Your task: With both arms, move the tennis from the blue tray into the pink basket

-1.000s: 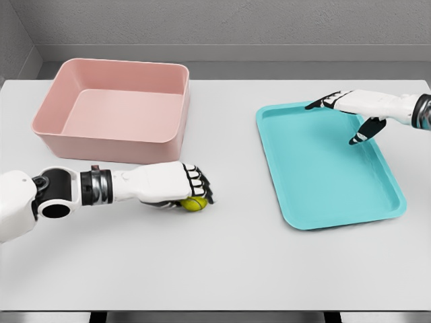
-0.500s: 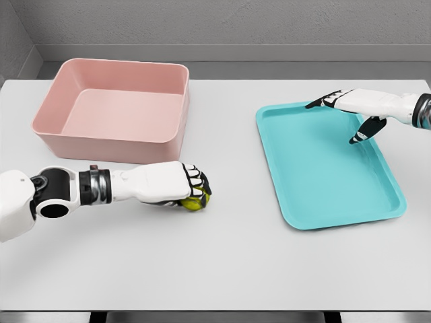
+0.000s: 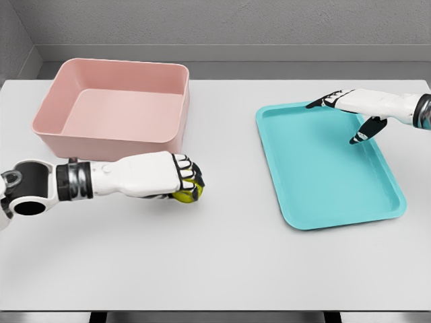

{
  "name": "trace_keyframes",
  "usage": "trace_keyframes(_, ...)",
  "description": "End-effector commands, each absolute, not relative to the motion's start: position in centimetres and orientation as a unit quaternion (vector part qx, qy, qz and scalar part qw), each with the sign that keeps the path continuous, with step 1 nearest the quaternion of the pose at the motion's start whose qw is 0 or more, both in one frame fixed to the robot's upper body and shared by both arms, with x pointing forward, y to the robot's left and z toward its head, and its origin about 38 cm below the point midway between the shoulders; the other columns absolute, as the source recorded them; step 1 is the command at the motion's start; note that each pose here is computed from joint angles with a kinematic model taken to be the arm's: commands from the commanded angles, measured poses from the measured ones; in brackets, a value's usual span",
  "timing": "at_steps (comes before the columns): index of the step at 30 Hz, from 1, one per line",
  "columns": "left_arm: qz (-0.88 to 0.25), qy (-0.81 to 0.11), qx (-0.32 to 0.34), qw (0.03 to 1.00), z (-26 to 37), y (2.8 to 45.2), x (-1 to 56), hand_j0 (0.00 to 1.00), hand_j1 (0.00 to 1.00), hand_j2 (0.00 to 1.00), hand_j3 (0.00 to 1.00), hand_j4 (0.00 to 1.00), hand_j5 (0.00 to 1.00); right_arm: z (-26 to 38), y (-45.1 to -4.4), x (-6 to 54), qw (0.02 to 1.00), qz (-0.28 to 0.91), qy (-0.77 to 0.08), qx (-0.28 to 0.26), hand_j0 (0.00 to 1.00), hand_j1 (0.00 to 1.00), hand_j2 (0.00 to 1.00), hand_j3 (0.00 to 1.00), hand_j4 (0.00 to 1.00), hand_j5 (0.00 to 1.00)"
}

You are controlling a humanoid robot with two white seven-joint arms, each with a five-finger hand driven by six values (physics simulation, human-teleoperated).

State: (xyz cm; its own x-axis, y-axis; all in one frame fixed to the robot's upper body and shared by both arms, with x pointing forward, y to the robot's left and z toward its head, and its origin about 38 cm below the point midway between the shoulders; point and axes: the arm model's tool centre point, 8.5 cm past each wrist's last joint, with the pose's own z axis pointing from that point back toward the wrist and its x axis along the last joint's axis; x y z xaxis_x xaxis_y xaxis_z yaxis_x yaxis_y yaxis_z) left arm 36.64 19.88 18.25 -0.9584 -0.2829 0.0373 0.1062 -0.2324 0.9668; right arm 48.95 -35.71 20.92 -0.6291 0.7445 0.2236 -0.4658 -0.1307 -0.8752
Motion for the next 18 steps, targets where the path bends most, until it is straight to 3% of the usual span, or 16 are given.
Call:
trace_keyframes(1, -0.779, -0.611, 0.073, 0.122, 18.7, 19.9, 36.5, 0.53, 0.53, 0.53, 0.53, 0.53, 0.53, 21.0, -35.8, 49.0, 0.411, 0.737, -0.519, -0.135, 1.00, 1.00, 1.00, 1.00, 1.00, 1.00)
trace_keyframes(18, -0.763, -0.627, 0.109, 0.113, 23.2, 22.0, 37.3, 0.53, 0.53, 0.53, 0.53, 0.53, 0.53, 21.2, -35.8, 49.0, 0.411, 0.736, -0.521, -0.136, 1.00, 1.00, 1.00, 1.00, 1.00, 1.00)
